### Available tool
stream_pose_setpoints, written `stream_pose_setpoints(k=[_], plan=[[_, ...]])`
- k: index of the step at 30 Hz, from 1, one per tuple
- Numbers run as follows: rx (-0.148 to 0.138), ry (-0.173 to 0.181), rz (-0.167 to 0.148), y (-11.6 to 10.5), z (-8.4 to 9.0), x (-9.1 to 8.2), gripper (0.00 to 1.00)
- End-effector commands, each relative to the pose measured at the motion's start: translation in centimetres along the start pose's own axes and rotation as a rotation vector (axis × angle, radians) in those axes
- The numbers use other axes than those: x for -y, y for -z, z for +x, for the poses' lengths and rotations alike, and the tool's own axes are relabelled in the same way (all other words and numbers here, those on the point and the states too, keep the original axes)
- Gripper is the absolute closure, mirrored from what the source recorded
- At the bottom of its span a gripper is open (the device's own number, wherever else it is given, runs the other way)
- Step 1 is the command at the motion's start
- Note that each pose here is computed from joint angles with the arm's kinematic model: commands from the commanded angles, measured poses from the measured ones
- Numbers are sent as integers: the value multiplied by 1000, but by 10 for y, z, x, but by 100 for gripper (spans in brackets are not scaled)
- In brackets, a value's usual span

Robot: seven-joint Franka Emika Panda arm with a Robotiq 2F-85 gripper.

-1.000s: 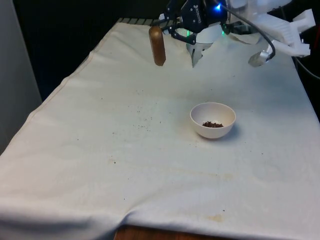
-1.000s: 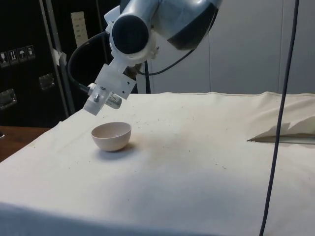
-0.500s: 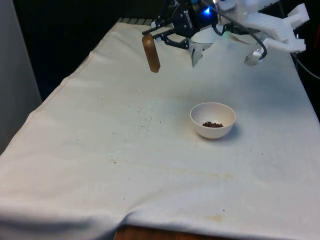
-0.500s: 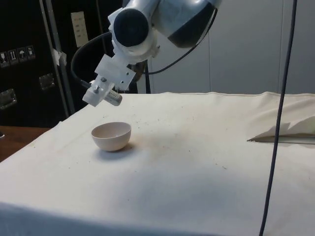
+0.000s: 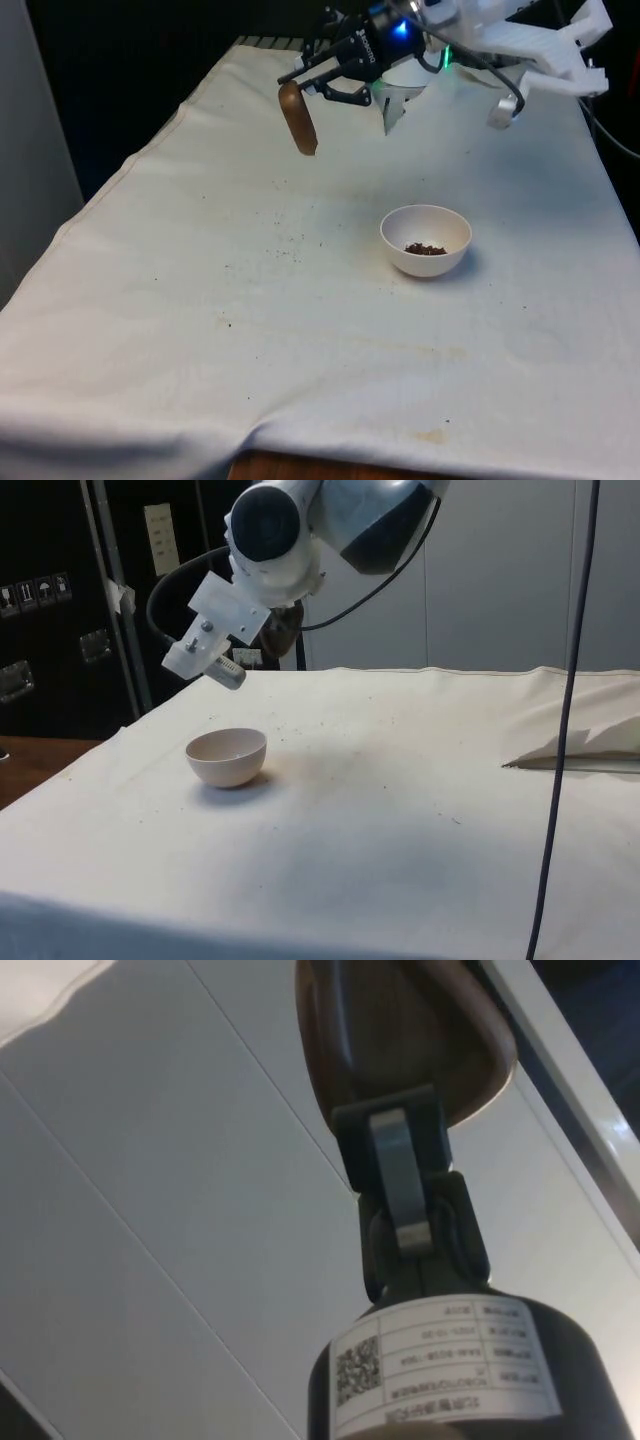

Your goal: Pour the coffee beans from the cup into the bowl.

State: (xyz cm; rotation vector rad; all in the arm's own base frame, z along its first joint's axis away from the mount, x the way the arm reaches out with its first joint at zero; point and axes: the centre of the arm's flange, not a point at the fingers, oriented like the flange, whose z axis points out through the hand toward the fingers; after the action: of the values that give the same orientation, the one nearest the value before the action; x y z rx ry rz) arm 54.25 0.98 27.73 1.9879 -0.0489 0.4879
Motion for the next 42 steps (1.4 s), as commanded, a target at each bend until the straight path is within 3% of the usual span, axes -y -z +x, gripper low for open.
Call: stream_pose_setpoints(k=[1,4,5,6,14,15,16,17,23,24,25,28,31,32,37,40,41,42], plan=[[11,4,26,-2,0,0,100],[17,3,41,-4,0,-1,100],[11,-3,21,-3,0,0,100],[23,2,51,-6,-1,-1,100],[46,-8,100,-14,-1,-2,100],[48,-9,105,-15,-1,-2,100],[43,-14,87,-15,-1,-2,100],[51,-9,110,-16,-1,-2,100],[67,-16,147,-23,-2,-3,100],[58,-22,126,-21,-2,-4,100],[70,-19,151,-23,-2,-4,100],[79,-22,173,-27,-2,-5,100],[87,-25,188,-30,-2,-5,100],[79,-30,168,-28,-3,-6,100],[100,-31,220,-35,-3,-6,100],[108,-34,235,-38,-3,-7,100],[102,-36,217,-36,-3,-8,100],[112,-35,240,-40,-4,-8,100]])
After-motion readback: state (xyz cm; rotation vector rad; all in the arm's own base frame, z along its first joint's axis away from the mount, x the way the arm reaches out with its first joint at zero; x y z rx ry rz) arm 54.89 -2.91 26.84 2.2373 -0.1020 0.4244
